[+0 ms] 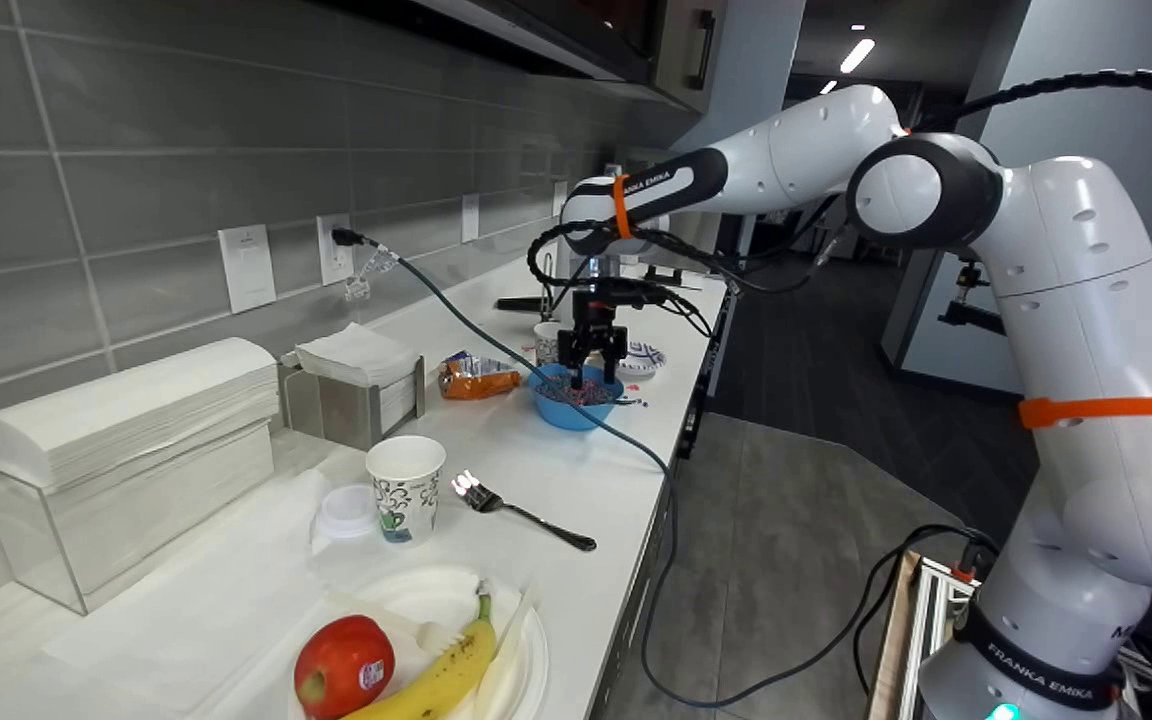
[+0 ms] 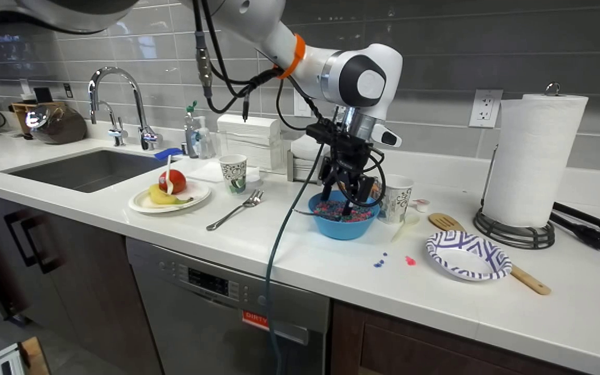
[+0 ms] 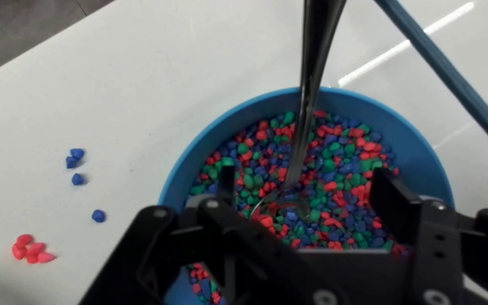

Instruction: Remove the spoon from the blue bowl

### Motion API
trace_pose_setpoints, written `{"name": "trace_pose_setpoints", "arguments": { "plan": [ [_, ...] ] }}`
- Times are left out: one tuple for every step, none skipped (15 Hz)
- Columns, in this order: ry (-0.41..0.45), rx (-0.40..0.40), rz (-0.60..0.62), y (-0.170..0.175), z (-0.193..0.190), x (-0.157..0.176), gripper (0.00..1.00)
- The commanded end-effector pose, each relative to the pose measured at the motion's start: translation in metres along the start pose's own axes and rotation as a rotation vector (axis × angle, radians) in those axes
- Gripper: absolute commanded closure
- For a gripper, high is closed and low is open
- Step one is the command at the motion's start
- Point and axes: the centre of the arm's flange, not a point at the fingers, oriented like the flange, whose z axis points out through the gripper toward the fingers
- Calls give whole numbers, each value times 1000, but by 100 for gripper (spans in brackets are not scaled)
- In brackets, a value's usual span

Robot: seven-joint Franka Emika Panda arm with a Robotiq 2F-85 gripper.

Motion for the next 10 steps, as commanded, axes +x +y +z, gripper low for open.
{"name": "trace_pose_setpoints", "arguments": {
  "plan": [
    [-43, -18, -7, -6, -2, 12, 46],
    [-53, -19, -5, -6, -2, 12, 52],
    [-60, -20, -5, -6, -2, 12, 55],
    [-64, -20, -5, -5, -3, 13, 60],
    [-64, -22, -14, -5, -3, 13, 66],
    [-67, -25, -17, -5, -3, 14, 66],
    [-72, -28, -21, -4, -2, 16, 62],
    [-75, -29, -22, -4, -1, 18, 66],
    [-77, -31, -20, -4, 0, 20, 64],
    [-82, -32, -22, -5, 2, 22, 64]
  ]
}}
